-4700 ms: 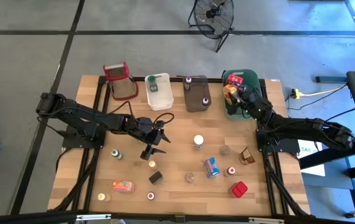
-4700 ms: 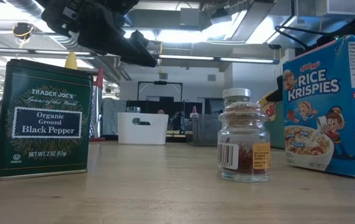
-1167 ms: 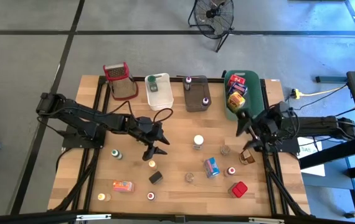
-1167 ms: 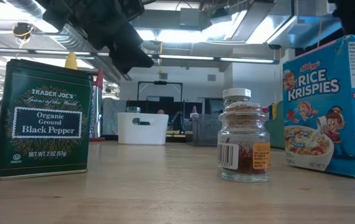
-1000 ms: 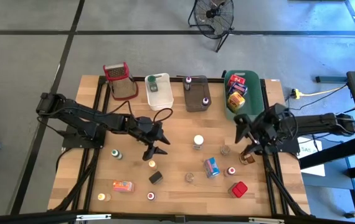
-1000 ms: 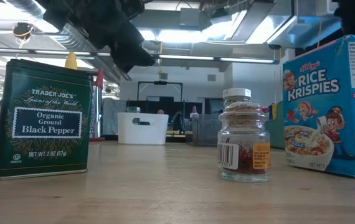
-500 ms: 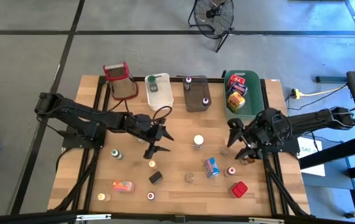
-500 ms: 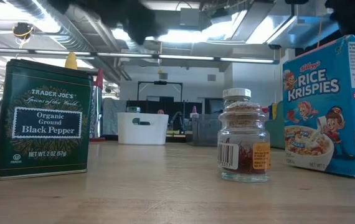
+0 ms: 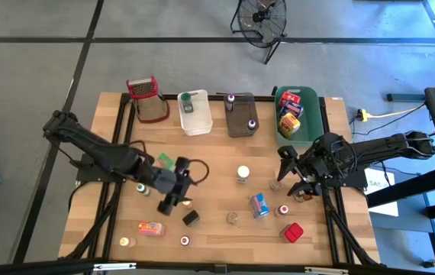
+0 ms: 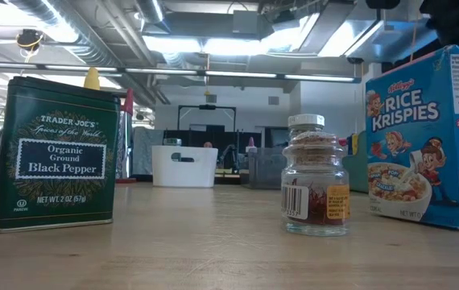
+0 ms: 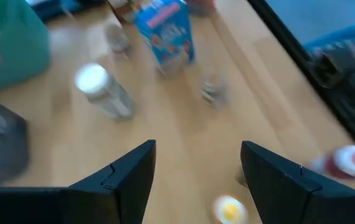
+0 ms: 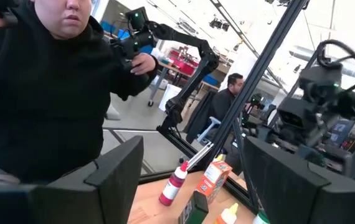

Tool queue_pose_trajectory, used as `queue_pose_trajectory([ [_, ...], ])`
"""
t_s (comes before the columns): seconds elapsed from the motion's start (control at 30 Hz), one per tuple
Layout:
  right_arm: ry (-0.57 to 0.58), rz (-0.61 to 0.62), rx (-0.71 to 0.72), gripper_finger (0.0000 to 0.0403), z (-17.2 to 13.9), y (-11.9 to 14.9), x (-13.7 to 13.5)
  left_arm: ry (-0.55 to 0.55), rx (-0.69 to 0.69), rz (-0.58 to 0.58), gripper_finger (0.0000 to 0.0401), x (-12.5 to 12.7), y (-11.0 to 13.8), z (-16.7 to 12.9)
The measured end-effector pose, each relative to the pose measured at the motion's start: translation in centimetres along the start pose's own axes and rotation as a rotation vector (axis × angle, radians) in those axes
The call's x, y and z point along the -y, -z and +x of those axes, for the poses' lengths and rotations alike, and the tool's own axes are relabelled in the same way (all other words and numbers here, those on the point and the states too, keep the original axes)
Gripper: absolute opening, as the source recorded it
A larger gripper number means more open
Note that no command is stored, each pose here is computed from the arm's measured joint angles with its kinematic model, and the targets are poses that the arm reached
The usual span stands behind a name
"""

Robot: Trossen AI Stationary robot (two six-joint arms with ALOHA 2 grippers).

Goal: Pick & Place Kitchen Items
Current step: Put the top yellow coloring bottle into the black transparent bin

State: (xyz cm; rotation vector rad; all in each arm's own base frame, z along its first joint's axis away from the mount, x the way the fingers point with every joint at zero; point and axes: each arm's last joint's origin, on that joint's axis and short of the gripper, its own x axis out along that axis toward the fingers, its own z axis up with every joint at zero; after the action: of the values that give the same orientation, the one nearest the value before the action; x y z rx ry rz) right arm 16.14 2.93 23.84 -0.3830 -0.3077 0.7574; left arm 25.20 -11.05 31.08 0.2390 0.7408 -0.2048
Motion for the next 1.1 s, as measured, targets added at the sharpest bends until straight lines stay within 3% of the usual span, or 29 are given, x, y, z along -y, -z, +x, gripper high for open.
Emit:
queue_pose_trajectory([
  [0.23,0.002,-0.003,0.002,0.0279,0.0,0.0,0.0,0.027,-0.108,-0.059,0.023,1.4,1.4,0.1],
  [0.53,0.005,-0.011,0.01,0.0279,0.0,-0.1,0.0,0.026,-0.142,-0.081,0.023,1.5,2.1,0.6],
  [0.77,0.005,-0.012,0.011,0.0279,0.0,-0.1,0.0,0.086,-0.207,0.011,0.023,2.1,2.6,1.9],
  [1.1,0.005,-0.017,0.01,0.0279,0.0,-0.1,0.0,0.076,-0.289,0.072,0.023,1.8,3.2,4.6],
])
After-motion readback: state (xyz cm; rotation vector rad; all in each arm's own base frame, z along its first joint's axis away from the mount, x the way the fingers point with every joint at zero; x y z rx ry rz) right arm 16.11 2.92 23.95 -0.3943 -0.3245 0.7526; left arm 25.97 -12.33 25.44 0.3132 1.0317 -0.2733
